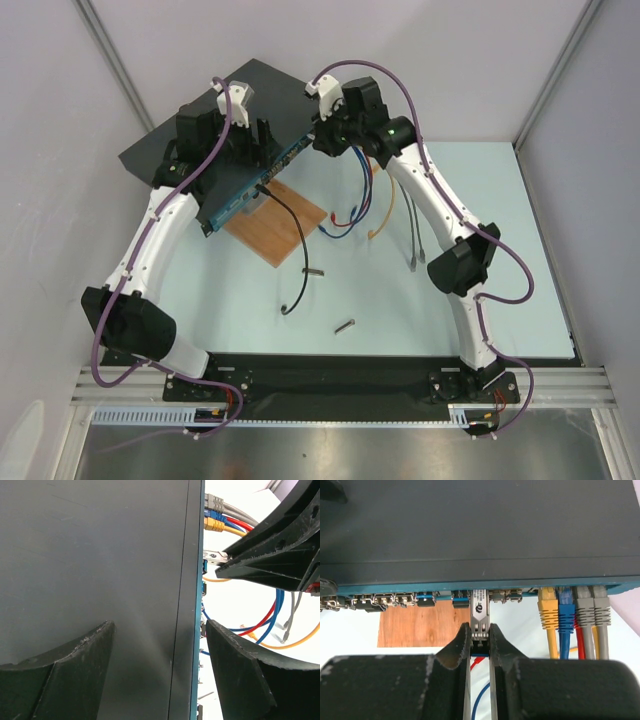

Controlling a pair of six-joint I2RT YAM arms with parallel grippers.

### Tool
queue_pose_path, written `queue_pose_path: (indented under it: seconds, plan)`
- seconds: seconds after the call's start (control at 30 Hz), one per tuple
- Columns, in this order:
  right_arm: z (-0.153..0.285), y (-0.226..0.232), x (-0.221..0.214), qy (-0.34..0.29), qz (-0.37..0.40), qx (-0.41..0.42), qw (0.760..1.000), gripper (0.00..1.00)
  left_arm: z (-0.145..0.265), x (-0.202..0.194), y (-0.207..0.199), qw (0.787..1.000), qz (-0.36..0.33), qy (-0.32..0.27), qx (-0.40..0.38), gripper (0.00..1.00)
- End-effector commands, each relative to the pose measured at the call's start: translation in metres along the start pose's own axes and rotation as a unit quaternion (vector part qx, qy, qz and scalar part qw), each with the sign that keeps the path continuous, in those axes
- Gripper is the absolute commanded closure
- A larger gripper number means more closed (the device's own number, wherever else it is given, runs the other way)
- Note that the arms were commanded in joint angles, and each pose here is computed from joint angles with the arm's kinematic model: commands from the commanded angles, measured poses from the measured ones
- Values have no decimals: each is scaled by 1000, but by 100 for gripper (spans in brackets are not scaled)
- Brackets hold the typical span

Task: Insert the plug into the switch port

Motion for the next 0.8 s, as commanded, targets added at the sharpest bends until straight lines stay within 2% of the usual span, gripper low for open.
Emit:
queue_pose_path:
  seconds: [0.0, 0.37, 0.57, 0.67, 0.7, 0.77]
  plan:
    - [46, 24, 105, -202, 44, 30, 978, 100, 3, -2, -1, 1000, 16, 4, -6, 21]
    - [25, 28, 78, -171, 44, 67, 982, 100, 2, -3, -1, 1000, 16, 6, -6, 21]
    - [13, 28, 72, -174, 57, 86, 979, 100, 3, -3, -1, 1000, 15, 5, -4, 21]
    - [10, 27, 71, -172, 66, 88, 979, 91, 2, -2, 0, 1000, 13, 6, -4, 21]
    - [13, 25, 68, -164, 72, 85, 980, 81, 1, -2, 1, 1000, 12, 7, -4, 21]
    - [17, 18, 59, -144, 67, 82, 984, 70, 1, -1, 0, 1000, 11, 7, -5, 21]
Point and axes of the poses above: each gripper's point midway between its finger pads, its own z axis back along the fingers, its own y axis along the line the jaws close on, x = y × z, the point moved 3 cm from there along z, back along the fingers, and after that the axes turned 11 degrees about -z, right-handed, at the moved point
